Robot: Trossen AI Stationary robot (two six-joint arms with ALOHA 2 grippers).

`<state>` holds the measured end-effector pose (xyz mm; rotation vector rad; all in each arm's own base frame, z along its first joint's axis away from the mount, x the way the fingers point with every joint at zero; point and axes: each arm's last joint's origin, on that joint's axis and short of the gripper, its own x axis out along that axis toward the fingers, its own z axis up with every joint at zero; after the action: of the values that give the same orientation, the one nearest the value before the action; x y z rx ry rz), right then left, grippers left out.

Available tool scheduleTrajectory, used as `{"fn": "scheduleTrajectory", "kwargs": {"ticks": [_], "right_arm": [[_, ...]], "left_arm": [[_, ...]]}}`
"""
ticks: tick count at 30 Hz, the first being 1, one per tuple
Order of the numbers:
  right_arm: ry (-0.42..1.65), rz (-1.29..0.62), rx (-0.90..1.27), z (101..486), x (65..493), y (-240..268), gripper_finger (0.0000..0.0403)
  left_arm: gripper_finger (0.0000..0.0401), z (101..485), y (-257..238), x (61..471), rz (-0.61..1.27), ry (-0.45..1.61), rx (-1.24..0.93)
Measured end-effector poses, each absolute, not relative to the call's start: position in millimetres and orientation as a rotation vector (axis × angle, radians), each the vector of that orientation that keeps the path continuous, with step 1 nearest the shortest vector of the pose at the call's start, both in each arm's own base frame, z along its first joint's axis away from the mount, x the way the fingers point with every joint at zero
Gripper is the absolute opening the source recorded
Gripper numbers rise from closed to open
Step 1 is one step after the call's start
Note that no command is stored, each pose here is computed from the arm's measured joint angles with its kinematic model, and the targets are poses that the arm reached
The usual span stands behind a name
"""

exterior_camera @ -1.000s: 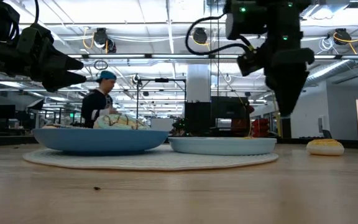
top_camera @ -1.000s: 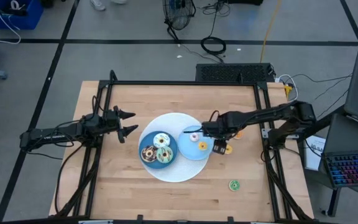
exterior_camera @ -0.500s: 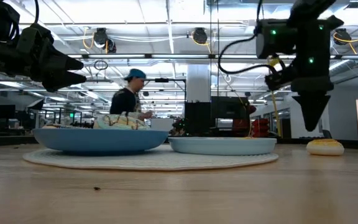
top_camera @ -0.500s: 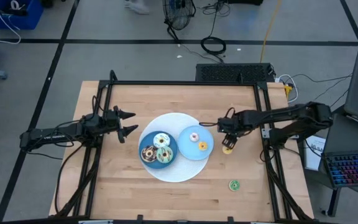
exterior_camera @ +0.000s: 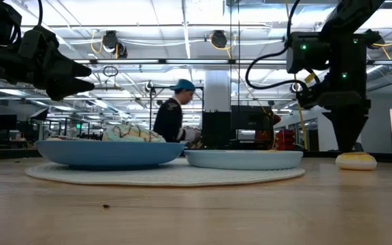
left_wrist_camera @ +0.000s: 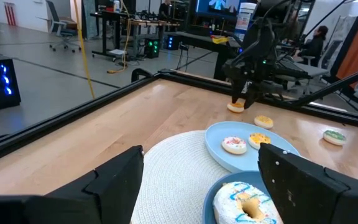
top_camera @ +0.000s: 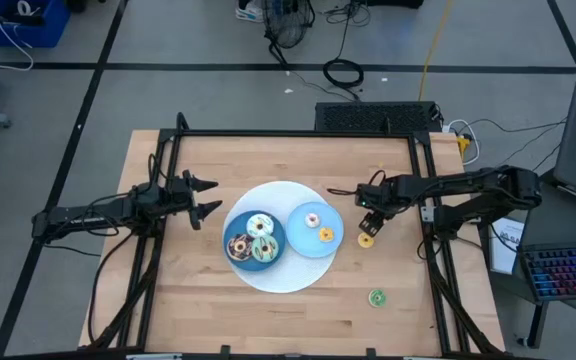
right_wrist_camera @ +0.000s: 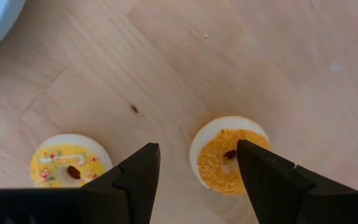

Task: Pick & Place donuts
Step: Put the small orange donut on the light blue plate

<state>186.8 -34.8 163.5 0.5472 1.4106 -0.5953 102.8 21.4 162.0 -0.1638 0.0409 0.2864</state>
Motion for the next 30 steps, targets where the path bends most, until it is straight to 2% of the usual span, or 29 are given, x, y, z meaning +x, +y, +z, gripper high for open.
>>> {"fn": "scheduleTrajectory", "kwargs": {"ticks": [12,18,24,27,30], "right_arm": [[1.417,-0.581,0.611,162.8,186.5,-33.0,0.0201],[1.456,-0.598,0.615,149.6,176.7,-31.3,0.0200],[1.408,-0.586,0.619,138.9,175.2,-31.2,0.0199],[1.394,-0.581,0.612,138.5,176.4,-31.5,0.0190],[1.394,-0.574,0.601,138.4,176.6,-31.7,0.0162]], "left_arm": [[0.0313,162.0,21.4,102.8,0.287,0.041,-0.164],[0.0318,162.0,21.4,102.8,0.286,0.041,-0.163],[0.0325,162.0,21.4,102.8,0.286,0.041,-0.163],[0.0322,162.0,21.4,102.8,0.286,0.041,-0.164],[0.0317,162.1,21.4,102.8,0.286,0.041,-0.163]]}}
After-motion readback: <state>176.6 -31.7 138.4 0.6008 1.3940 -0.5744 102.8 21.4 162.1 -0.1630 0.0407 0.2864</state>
